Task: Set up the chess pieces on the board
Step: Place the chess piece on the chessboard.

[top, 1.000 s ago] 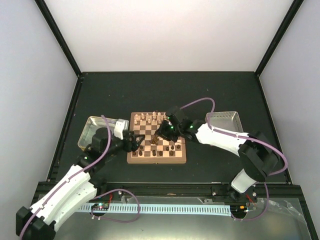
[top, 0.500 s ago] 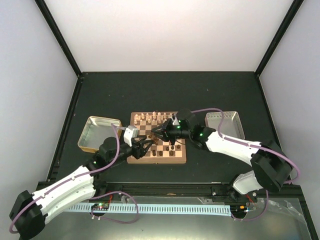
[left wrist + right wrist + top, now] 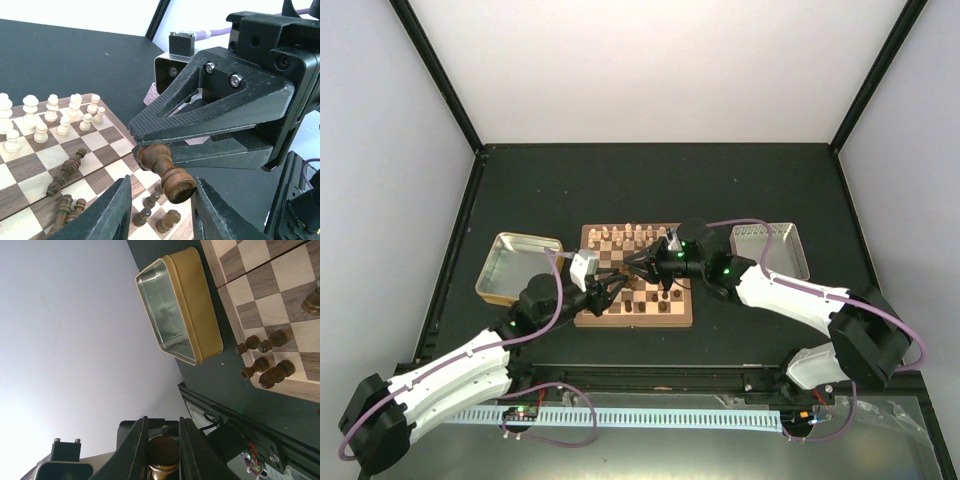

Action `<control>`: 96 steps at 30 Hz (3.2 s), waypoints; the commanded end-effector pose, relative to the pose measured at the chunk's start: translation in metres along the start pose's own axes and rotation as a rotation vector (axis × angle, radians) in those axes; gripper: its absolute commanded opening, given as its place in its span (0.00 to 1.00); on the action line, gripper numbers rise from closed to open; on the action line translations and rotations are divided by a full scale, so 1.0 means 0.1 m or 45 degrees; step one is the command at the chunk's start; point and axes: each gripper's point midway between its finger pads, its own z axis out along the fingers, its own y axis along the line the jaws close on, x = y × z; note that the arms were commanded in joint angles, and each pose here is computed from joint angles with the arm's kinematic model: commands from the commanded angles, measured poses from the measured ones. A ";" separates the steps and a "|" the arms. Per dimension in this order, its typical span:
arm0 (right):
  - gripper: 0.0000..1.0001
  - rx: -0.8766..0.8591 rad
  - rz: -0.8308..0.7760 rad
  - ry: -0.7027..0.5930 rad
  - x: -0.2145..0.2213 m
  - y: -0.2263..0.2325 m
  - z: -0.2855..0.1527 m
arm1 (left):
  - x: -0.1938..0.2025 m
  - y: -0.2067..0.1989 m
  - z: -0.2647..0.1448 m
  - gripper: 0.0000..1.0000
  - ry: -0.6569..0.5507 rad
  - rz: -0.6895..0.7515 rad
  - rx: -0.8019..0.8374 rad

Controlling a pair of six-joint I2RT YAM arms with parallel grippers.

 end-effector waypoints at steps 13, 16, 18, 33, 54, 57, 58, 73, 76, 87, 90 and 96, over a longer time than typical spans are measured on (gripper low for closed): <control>0.09 -0.006 -0.008 0.019 0.02 -0.01 -0.03 | -0.34 -0.17 0.08 0.21 -0.071 0.069 0.031; 0.10 0.002 -0.018 0.005 0.01 -0.02 -0.04 | -0.35 -0.13 0.08 0.10 -0.060 0.067 -0.001; 0.12 0.009 -0.044 -0.011 -0.01 -0.03 -0.05 | -0.35 -0.11 0.08 0.06 -0.040 0.065 -0.026; 0.48 0.393 -0.536 -0.739 -0.82 -0.27 -1.10 | 0.04 -0.12 0.10 0.04 0.517 -0.020 -0.170; 0.51 0.532 -0.584 -1.339 -0.84 -0.49 -2.67 | 1.10 -0.49 0.98 0.03 1.279 0.276 -0.330; 0.52 0.545 -0.591 -1.343 -0.85 -0.48 -2.67 | 1.17 -0.40 1.02 0.03 1.305 0.291 -0.384; 0.52 0.550 -0.591 -1.346 -0.86 -0.48 -2.67 | 1.19 -0.40 1.04 0.04 1.311 0.293 -0.384; 0.52 0.558 -0.597 -1.374 -0.86 -0.46 -2.72 | 1.34 -0.34 1.24 0.04 1.332 0.290 -0.366; 0.52 0.558 -0.602 -1.372 -0.86 -0.46 -2.71 | 1.40 -0.32 1.25 0.05 1.351 0.280 -0.358; 0.53 0.558 -0.607 -1.352 -0.87 -0.44 -2.67 | 1.44 -0.29 1.27 0.08 1.358 0.273 -0.358; 0.53 0.555 -0.607 -1.352 -0.86 -0.44 -2.67 | 1.44 -0.32 1.26 0.14 1.358 0.263 -0.338; 0.53 0.550 -0.617 -1.340 -0.85 -0.41 -2.67 | 1.31 -0.46 1.28 0.26 1.330 0.238 -0.278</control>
